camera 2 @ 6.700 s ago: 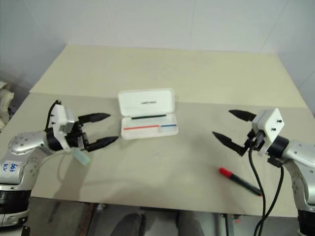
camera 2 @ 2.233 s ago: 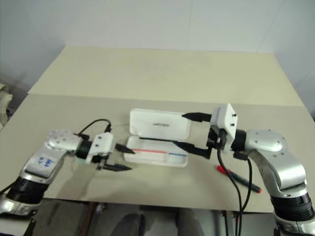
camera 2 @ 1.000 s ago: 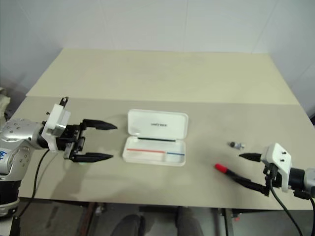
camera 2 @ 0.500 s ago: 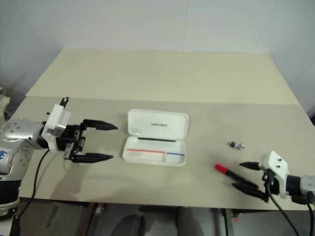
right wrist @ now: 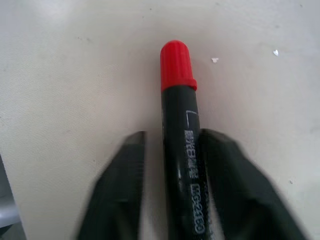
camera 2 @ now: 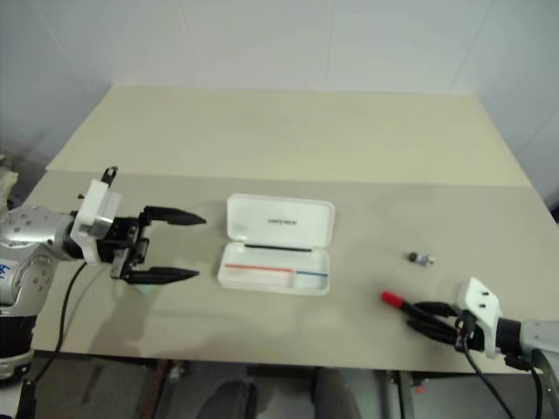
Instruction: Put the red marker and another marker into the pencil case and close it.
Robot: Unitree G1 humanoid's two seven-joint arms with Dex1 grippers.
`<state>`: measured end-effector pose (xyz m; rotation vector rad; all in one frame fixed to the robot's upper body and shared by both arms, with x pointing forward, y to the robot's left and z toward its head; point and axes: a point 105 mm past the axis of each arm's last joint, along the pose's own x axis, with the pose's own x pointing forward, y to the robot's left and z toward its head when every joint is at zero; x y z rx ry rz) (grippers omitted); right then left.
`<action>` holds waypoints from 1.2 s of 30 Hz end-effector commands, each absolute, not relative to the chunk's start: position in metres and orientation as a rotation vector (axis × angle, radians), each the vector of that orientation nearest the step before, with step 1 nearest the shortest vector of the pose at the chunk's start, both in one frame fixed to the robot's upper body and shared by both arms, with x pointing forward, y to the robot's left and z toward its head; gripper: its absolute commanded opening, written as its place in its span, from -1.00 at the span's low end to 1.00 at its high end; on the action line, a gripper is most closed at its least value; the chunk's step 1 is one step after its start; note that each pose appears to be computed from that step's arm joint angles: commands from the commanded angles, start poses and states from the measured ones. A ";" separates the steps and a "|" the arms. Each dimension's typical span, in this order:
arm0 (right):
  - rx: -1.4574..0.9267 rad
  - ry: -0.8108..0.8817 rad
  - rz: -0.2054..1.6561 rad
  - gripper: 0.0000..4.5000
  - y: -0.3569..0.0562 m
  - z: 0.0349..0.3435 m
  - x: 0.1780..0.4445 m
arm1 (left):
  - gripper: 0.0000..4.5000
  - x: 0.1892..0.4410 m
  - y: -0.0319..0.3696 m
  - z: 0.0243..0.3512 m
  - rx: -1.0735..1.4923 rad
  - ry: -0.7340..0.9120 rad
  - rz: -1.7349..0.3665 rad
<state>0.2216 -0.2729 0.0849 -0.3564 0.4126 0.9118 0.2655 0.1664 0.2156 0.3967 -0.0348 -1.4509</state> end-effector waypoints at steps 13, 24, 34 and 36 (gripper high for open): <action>-0.452 0.172 0.970 -0.74 -0.238 0.134 0.263 | 1.00 0.278 0.189 0.209 0.436 -0.097 -1.301; -0.420 -0.036 1.258 -0.74 -0.131 0.186 0.278 | 1.00 0.272 0.212 0.199 0.435 -0.040 -1.246; -0.469 -0.087 1.451 -0.74 -0.064 0.178 0.293 | 1.00 0.274 0.210 0.195 0.433 -0.035 -1.236; -0.487 -0.103 1.474 -0.74 -0.056 0.175 0.297 | 1.00 0.274 0.209 0.195 0.432 -0.037 -1.235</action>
